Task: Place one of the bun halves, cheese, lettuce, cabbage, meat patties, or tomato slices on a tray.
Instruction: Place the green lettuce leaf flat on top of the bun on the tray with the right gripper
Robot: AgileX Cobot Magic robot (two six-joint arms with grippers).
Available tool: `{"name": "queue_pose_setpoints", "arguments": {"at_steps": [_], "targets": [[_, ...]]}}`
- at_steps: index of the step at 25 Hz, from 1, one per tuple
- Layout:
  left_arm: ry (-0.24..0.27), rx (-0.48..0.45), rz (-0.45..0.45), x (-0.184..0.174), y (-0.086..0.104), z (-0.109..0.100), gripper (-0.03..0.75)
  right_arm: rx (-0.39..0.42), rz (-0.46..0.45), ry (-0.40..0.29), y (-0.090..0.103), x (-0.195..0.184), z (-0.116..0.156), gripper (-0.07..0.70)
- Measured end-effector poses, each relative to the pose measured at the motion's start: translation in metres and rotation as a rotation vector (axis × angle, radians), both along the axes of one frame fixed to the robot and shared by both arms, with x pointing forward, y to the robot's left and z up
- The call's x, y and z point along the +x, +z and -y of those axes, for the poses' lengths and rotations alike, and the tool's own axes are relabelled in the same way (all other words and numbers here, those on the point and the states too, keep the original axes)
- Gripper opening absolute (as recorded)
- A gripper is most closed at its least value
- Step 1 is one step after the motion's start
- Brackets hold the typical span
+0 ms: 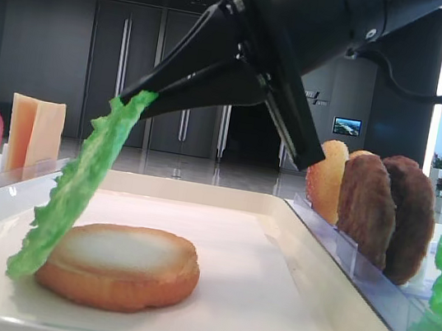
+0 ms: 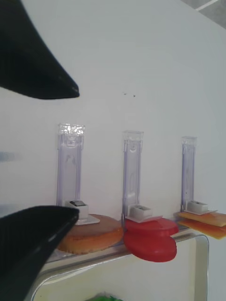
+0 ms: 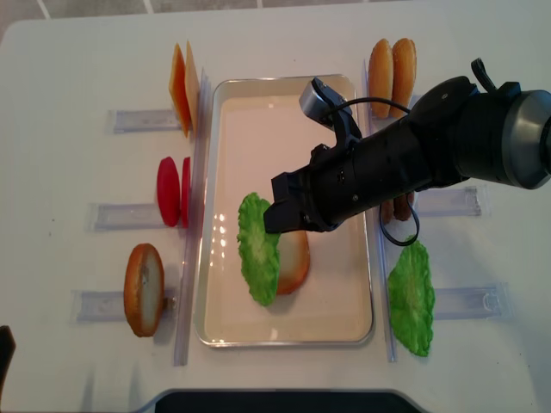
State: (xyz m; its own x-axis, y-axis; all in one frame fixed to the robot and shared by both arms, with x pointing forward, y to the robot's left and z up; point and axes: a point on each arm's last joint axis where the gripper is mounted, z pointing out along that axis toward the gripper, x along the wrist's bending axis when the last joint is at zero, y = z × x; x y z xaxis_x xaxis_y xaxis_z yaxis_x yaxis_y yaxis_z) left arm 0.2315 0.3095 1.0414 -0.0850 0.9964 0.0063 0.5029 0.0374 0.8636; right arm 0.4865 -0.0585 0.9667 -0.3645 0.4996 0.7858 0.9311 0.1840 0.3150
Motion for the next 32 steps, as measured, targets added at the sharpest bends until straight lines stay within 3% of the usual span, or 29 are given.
{"name": "queue_pose_setpoints", "arguments": {"at_steps": [32], "targets": [[0.000,0.000,0.000,0.0000,0.0000,0.0000,0.535,-0.076,0.062,0.018,-0.0058,0.0018,0.0037,0.034]]}}
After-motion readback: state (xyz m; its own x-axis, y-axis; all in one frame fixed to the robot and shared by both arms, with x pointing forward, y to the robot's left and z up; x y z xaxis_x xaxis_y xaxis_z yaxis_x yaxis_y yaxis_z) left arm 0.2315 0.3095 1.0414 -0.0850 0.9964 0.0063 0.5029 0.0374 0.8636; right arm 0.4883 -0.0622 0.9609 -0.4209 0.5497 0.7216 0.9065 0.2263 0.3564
